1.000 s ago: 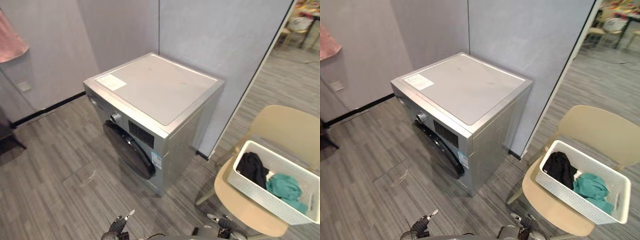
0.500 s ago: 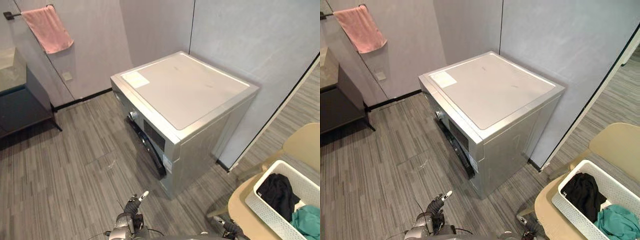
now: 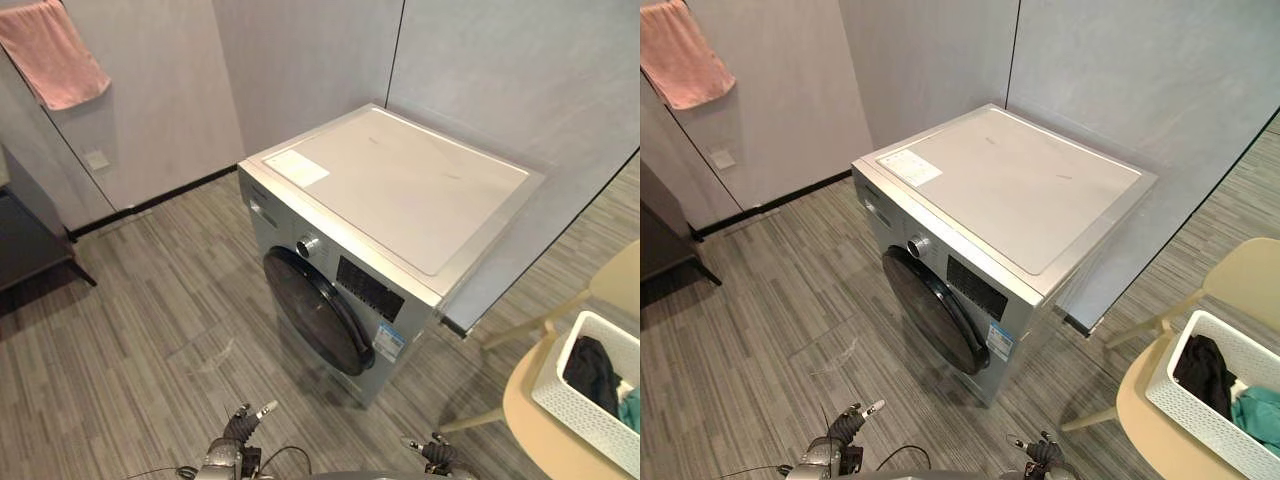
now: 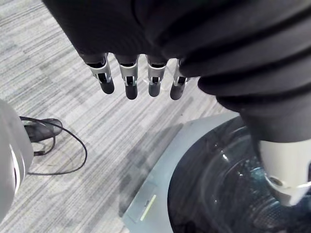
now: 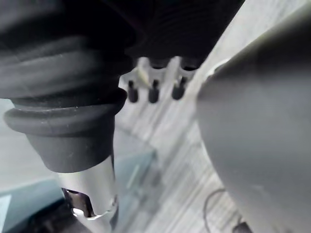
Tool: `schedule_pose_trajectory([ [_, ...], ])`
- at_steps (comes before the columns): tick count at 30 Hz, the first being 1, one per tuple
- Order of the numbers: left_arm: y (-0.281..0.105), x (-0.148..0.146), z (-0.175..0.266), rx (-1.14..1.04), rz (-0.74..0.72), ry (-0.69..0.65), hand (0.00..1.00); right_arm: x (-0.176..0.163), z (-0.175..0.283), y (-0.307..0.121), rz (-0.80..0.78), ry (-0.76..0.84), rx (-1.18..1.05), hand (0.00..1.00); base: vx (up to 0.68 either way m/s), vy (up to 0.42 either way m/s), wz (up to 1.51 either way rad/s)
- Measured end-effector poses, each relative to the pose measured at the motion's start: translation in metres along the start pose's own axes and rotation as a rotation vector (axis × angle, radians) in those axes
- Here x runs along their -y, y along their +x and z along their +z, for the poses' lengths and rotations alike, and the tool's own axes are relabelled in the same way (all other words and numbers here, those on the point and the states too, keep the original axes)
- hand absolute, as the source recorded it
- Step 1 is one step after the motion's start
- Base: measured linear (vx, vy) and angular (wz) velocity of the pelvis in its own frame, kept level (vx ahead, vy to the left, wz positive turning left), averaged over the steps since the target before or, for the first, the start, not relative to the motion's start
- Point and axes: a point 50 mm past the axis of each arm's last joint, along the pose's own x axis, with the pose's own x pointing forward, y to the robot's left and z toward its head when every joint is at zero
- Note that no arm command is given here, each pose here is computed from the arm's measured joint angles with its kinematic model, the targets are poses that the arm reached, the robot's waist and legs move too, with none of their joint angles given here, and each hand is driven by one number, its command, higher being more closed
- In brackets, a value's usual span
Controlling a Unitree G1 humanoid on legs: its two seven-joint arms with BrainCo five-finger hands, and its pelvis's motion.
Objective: Pick up the laundry basket with both hands and put the clothes into the washing machine.
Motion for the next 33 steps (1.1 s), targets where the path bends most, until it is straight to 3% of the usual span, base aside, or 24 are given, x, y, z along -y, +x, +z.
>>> schedule_pose_trajectory([
  [4,-0.003,0.024,-0.007,-0.017,-0.094,0.094,0.00,-0.004,0.039,-0.006,0.041,-0.173,0.193,0.00,-0.10,0.034,0.30],
  [7,-0.004,0.020,-0.012,-0.028,-0.084,0.102,0.00,-0.014,0.060,-0.014,0.081,-0.271,0.307,0.00,-0.08,0.041,0.29],
  [11,-0.001,-0.021,-0.015,-0.063,0.030,0.125,0.00,-0.077,0.116,-0.055,0.315,-0.440,0.667,0.00,-0.03,-0.128,-0.10],
  [15,0.003,-0.003,-0.007,-0.055,-0.002,0.095,0.00,-0.097,0.166,-0.093,0.423,-0.487,0.953,0.00,0.01,-0.063,0.03],
  [20,0.001,-0.002,-0.011,-0.067,0.019,0.025,0.00,-0.109,0.175,-0.114,0.541,-0.514,1.036,0.00,0.04,0.011,-0.09],
  [33,-0.001,0.006,-0.017,-0.075,0.003,0.005,0.00,-0.121,0.173,-0.106,0.574,-0.544,0.999,0.00,0.01,0.028,-0.09],
])
